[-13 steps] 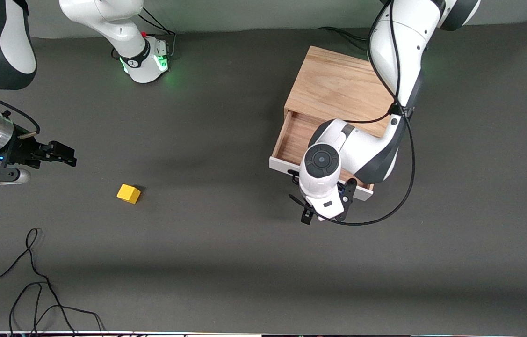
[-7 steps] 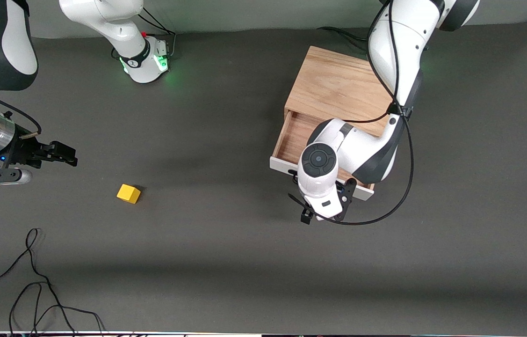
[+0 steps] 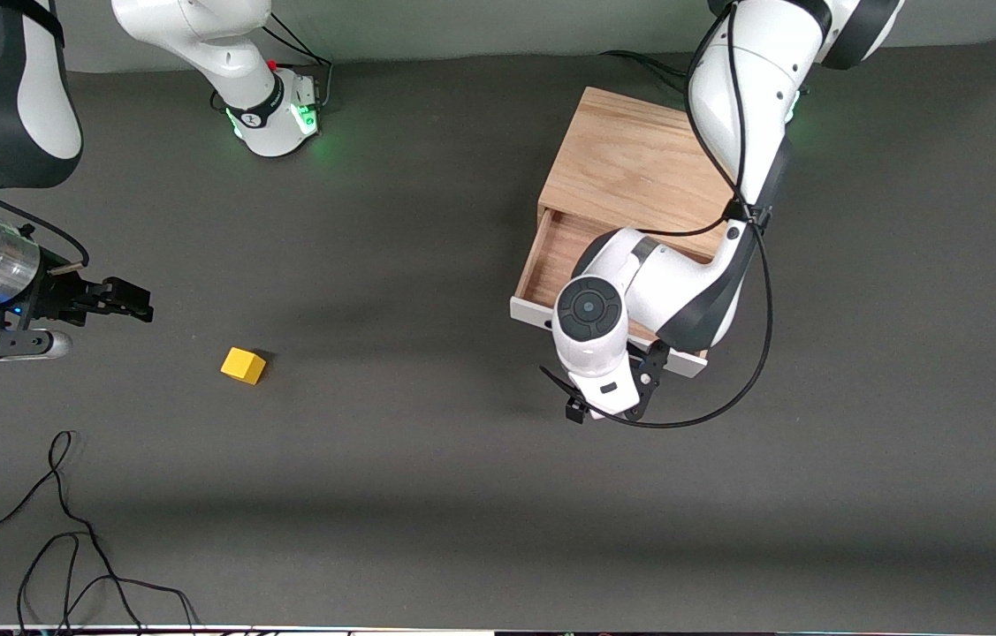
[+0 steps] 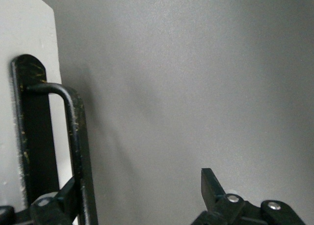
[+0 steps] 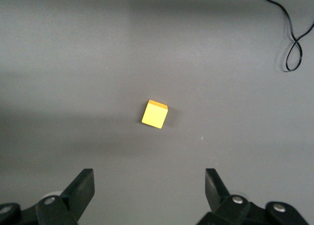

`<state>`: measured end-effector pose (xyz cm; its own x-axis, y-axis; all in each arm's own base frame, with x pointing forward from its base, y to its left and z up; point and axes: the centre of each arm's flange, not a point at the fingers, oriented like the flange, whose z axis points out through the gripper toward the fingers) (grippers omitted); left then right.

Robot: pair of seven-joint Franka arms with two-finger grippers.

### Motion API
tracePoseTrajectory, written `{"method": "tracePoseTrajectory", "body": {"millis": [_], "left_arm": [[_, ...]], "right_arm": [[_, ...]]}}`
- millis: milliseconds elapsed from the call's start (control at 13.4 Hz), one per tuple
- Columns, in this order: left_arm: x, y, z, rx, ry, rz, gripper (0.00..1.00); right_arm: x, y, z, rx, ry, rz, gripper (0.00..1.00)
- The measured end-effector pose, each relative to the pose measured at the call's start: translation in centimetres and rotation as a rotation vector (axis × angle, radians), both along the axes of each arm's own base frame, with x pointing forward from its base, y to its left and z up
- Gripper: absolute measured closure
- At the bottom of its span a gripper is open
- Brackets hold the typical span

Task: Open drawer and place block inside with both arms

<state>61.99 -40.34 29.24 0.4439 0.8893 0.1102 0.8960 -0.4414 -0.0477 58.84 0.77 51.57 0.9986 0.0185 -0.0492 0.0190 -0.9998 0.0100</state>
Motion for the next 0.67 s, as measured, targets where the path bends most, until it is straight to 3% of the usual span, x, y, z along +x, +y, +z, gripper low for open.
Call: {"method": "tracePoseTrajectory", "body": {"millis": [372, 670], "left_arm": [[-0.3, 0.1, 0.0, 0.042, 0.043, -0.037, 0.00], [-1.2, -0.8, -0.1, 0.071, 0.079, -0.075, 0.00]], "right_arm": [[-0.2, 0.3, -1.9, 0.034, 0.038, -0.010, 0.00], [-0.2, 0.3, -2.0, 0.034, 0.040, -0.012, 0.00]]}}
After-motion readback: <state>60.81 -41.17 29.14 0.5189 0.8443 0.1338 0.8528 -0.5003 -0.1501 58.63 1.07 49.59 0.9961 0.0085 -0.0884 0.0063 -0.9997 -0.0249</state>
